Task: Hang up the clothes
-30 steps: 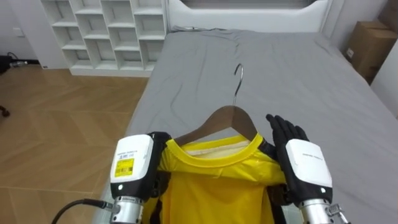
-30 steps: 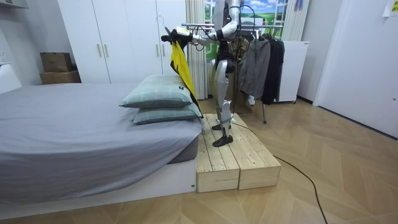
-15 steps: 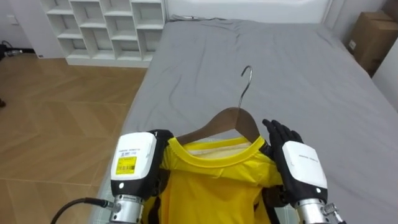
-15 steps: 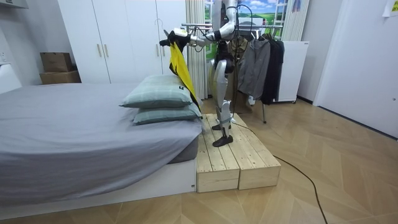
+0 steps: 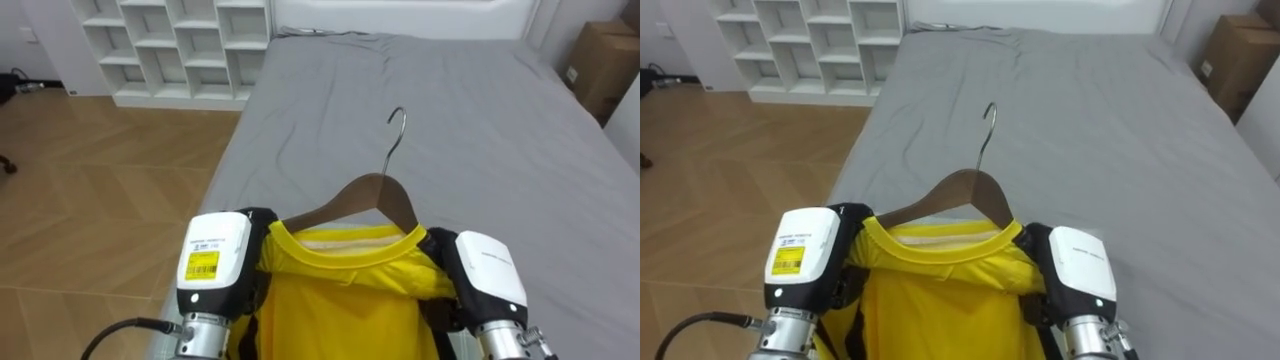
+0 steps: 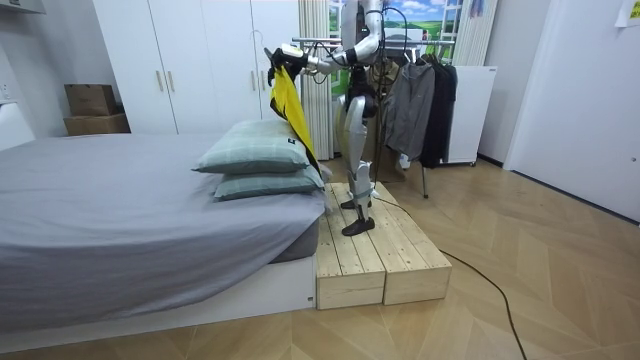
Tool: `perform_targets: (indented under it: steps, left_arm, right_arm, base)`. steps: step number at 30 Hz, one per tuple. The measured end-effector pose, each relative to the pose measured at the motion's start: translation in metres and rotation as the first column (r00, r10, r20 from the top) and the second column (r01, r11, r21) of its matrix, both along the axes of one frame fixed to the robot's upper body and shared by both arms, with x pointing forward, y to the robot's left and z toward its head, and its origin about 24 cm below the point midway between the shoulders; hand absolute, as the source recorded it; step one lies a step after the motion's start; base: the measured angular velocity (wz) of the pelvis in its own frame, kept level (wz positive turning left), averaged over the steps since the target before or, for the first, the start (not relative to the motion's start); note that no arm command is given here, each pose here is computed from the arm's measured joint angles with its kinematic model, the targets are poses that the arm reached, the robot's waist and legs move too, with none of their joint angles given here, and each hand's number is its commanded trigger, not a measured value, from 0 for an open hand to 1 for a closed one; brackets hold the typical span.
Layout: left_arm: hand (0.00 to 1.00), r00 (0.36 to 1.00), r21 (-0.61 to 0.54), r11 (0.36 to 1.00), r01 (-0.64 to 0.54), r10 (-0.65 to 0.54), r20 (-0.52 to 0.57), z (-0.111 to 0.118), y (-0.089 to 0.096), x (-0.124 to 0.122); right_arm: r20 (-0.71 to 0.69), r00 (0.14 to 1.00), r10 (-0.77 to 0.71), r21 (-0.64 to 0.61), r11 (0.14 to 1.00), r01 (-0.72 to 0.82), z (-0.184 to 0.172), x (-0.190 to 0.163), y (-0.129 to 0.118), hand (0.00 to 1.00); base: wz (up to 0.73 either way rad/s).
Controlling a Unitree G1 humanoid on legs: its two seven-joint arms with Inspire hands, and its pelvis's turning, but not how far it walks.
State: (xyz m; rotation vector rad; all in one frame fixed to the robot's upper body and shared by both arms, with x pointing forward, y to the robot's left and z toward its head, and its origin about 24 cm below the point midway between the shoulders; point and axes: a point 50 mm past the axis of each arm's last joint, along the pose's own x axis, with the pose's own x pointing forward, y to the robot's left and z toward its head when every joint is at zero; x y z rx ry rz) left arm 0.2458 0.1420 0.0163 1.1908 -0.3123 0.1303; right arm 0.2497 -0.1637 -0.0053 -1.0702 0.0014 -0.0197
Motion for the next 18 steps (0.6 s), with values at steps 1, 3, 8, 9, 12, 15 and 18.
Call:
perform_targets:
  steps: [1,3,8,9,12,15,18]
  left_arm:
    - [1.0,1.0,-0.001,1.0,-0.003,0.003,0.006,0.0003,0.0001,-0.0001]
    - [1.0,1.0,0.001,1.0,-0.003,0.003,0.014,0.0006,-0.0001,-0.0002]
    - [1.0,1.0,0.015,1.0,-0.002,0.001,0.026,0.0013,-0.0007,-0.0003]
    - [1.0,1.0,0.016,1.0,-0.002,0.002,0.027,0.0013,-0.0012,-0.0003]
    - [1.0,1.0,0.02,1.0,-0.006,0.005,0.026,0.0011,-0.0013,-0.0003]
    - [1.0,1.0,0.022,1.0,-0.008,0.007,0.025,0.001,-0.0013,-0.0004]
    - [1.0,1.0,0.023,1.0,-0.007,0.007,0.025,0.0009,-0.0013,-0.0004]
  right_arm:
    - [-0.002,1.0,-0.008,0.012,1.0,0.008,0.0,0.0002,0.0001,1.0]
    - [-0.002,1.0,-0.012,0.016,1.0,0.012,0.0002,0.0005,-0.0002,1.0]
    - [-0.003,1.0,-0.018,0.02,1.0,0.018,0.0004,0.0007,-0.0012,1.0]
    - [-0.005,1.0,-0.021,0.026,0.999,0.021,0.0004,0.0008,-0.0017,1.0]
    - [-0.016,1.0,-0.02,0.037,0.999,0.02,-0.0001,0.0008,-0.0022,1.0]
    - [-0.025,1.0,-0.017,0.044,0.999,0.018,-0.0005,0.0009,-0.0023,1.0]
    - [-0.028,0.999,-0.019,0.051,0.999,0.02,-0.0007,0.0009,-0.0026,1.0]
  base:
    - [0.0]
    - [0.0]
    - [0.0]
    - [0.0]
    - [0.0]
    - [0.0]
    - [0.0]
